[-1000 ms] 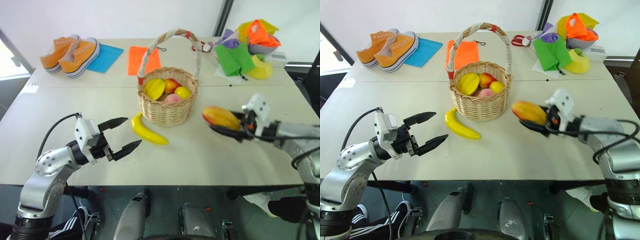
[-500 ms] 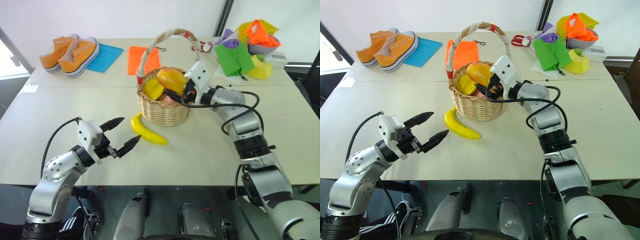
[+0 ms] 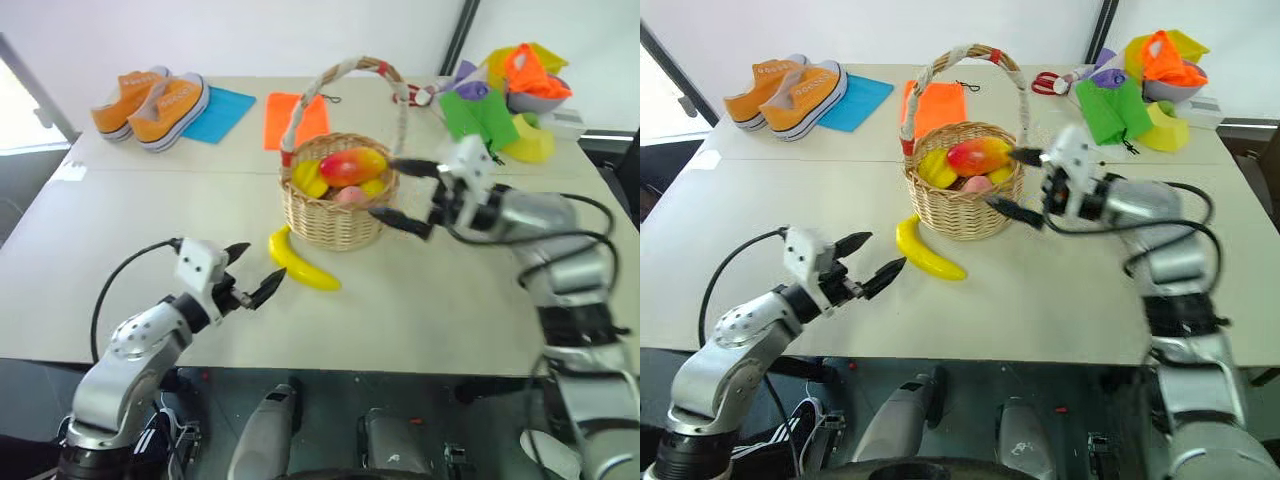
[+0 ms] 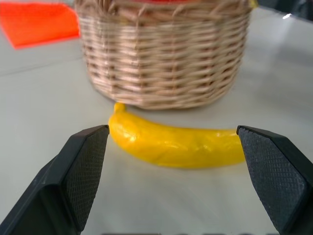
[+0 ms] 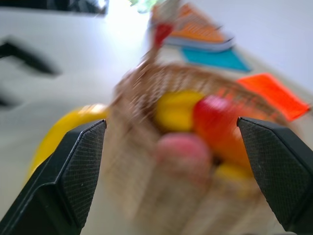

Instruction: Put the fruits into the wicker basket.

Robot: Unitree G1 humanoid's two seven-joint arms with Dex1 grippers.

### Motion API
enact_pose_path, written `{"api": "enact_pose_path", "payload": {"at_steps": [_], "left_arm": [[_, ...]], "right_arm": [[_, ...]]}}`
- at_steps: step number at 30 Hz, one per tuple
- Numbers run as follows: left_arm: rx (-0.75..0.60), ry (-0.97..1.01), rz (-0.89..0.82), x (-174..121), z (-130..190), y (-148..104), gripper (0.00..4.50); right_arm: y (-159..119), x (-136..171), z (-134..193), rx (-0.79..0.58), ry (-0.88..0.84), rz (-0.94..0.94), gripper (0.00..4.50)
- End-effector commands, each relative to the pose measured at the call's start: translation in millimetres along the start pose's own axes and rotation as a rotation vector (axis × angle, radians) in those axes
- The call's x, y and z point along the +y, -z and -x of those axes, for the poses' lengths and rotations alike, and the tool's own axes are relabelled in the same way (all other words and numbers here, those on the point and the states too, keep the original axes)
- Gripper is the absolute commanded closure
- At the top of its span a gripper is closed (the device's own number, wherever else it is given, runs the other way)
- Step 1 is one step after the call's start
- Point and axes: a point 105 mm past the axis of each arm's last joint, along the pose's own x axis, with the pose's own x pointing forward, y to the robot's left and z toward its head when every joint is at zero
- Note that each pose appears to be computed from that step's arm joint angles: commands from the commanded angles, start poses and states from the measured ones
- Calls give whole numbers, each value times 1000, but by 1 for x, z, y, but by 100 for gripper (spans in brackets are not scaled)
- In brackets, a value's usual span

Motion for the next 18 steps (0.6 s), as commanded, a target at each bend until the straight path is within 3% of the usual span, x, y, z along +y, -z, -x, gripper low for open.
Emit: {"api": "enact_pose_path", "payload": {"at_steps": [1,6,10,18], "left_arm": [[-20,-79,31,-6,-8,-19,0],[-3,-159,201,-11,-27,-27,0],[92,-257,260,-5,-35,-18,0],[181,-328,229,-7,-36,-12,0]], "right_arm": [[-20,24,14,-42,-112,26,4],[-12,43,28,11,-188,39,4],[-10,44,23,5,-180,35,4],[-1,45,22,21,-178,19,4]]}}
